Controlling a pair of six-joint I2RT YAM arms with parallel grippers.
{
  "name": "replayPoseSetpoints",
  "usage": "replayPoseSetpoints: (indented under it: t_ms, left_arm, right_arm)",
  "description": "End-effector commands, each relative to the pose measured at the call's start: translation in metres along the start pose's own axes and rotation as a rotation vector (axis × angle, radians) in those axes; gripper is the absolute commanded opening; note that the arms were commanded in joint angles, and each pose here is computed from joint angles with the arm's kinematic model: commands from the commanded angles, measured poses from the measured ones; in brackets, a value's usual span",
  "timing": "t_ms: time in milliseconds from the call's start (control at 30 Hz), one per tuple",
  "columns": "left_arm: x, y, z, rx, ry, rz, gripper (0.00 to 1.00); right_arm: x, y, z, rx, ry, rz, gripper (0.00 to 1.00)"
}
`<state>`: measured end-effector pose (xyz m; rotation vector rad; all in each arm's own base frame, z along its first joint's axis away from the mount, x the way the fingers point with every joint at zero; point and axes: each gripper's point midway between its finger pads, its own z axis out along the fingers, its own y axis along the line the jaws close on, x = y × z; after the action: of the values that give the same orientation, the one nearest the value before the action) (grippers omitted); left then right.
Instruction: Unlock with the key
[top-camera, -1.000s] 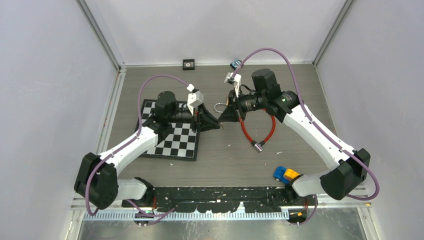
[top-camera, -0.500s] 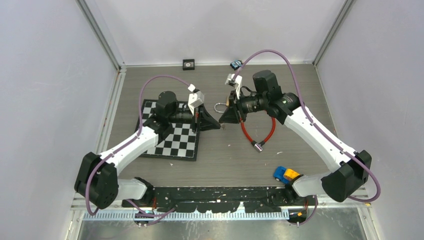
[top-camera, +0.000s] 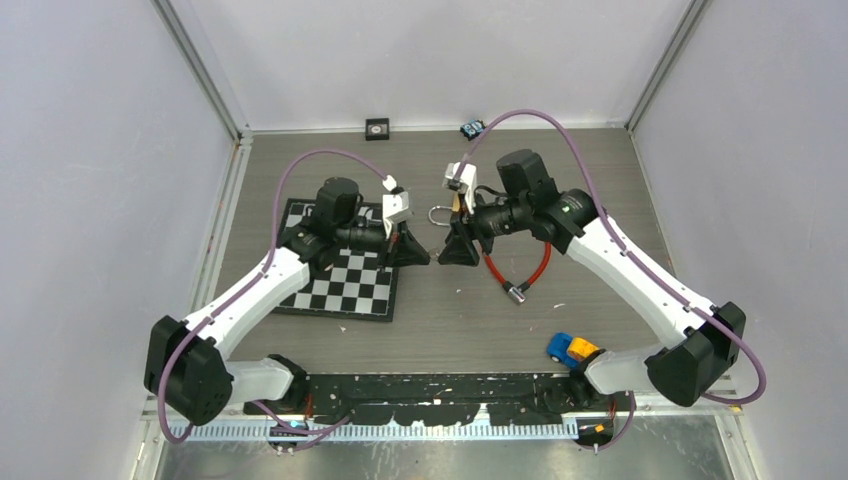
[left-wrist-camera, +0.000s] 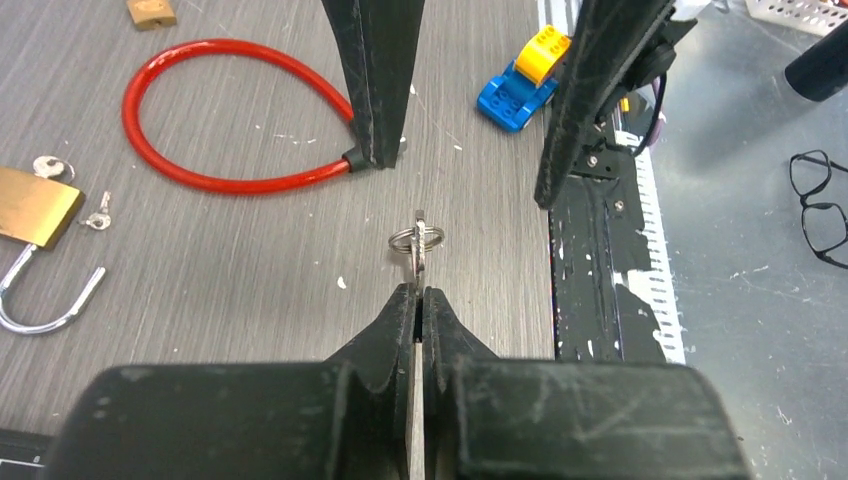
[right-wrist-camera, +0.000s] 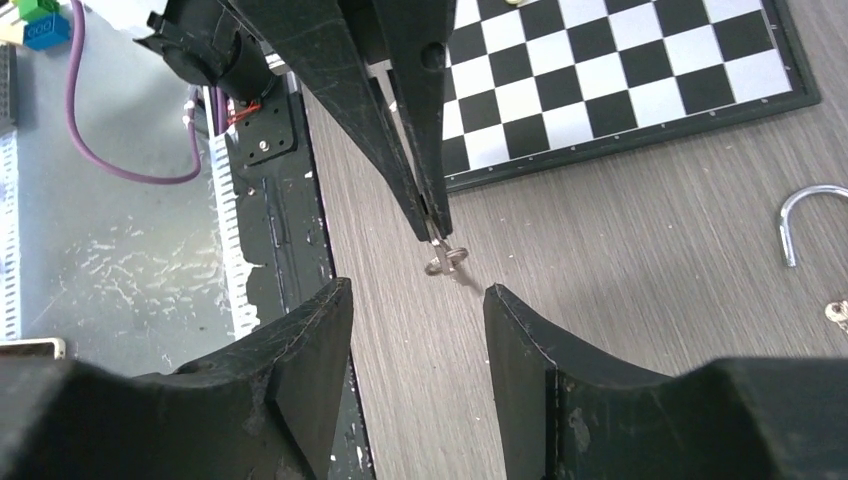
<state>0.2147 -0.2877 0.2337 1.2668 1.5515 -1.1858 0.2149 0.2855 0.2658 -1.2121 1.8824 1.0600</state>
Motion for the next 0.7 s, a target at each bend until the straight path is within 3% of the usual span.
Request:
replayPoseSetpoints:
  t_ms: [0,267,667]
  left_arm:
    - [-0.009,-0.008,-0.006,0.004,0.022,0.054,0.00]
    - [-0.006,-0.013,-0.005,0.026,0.033,0.049,0.00]
    - [-0.008,-0.019,-0.004,0.052,0.024,0.033,0.00]
  right_arm:
    - [-0.012,0.003,0.004,0.005,0.008,-0.093,0.55]
    - [-0.011,0.007,0.016,-0.001,0.042,-0.129,0.52]
    - [-0.008,0.006,0.029,-0.013,0.056,-0.120,0.39]
